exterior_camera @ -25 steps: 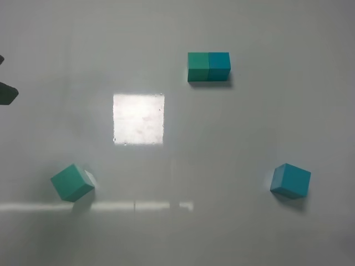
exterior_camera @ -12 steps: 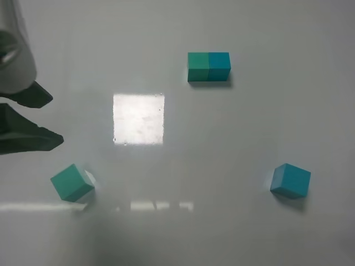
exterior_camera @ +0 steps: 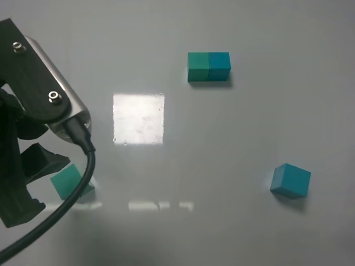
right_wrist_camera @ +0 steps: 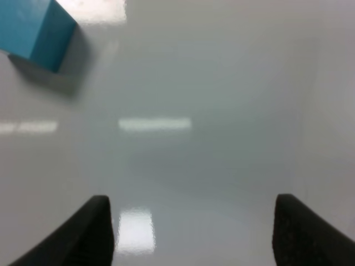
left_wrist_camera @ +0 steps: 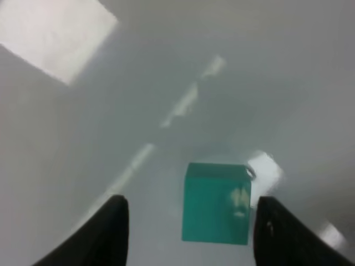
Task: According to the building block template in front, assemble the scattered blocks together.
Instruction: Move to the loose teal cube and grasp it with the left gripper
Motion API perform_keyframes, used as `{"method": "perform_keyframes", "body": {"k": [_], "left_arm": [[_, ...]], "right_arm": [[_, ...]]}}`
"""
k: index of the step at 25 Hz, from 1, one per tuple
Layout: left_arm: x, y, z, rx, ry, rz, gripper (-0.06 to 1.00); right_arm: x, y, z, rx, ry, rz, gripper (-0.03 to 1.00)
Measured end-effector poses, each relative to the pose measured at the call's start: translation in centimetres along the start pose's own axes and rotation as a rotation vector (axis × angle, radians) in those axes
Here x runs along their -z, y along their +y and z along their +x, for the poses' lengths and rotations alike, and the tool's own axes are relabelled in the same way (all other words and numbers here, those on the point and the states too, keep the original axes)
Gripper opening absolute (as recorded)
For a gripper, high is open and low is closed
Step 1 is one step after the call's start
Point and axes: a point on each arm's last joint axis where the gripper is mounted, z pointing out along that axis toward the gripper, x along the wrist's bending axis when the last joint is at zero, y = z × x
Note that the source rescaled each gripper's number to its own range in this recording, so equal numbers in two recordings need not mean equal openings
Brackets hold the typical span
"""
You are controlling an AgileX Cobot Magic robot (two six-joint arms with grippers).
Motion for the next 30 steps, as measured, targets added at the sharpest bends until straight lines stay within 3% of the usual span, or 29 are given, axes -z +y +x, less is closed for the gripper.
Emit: {"method": "perform_keyframes", "body": {"k": [2,7,9,20,24,30], "left_arm": [[0.1,-0.1,0.1,0.006,-0.007,-0.002,0.24],[-0.4,-0.9,-0.5,-0.065,-0.017,0.029,0.75],[-0.5,-0.9,-0.6,-0.066,-0.019,0.033,0.83],[-1.3,-1.5,-0.6,-0.093,0.024,0.045,0.87],[-2.8,-1.8,0.2,-0.035,0.027,0.044,0.87],[-4.4,-2.3,1.8,0.029,-0.040,0.037,0.87]], "right_arm": [[0.0,0.0,0.0,0.000,0.000,0.000,0.54],[0.0,0.0,0.0,0.000,0.000,0.000,0.54],[0.0,0.0,0.0,0.000,0.000,0.000,0.54],[0.0,0.0,0.0,0.000,0.000,0.000,0.54],[0.0,0.0,0.0,0.000,0.000,0.000,0.54],[0.0,0.0,0.0,0.000,0.000,0.000,0.54]]}}
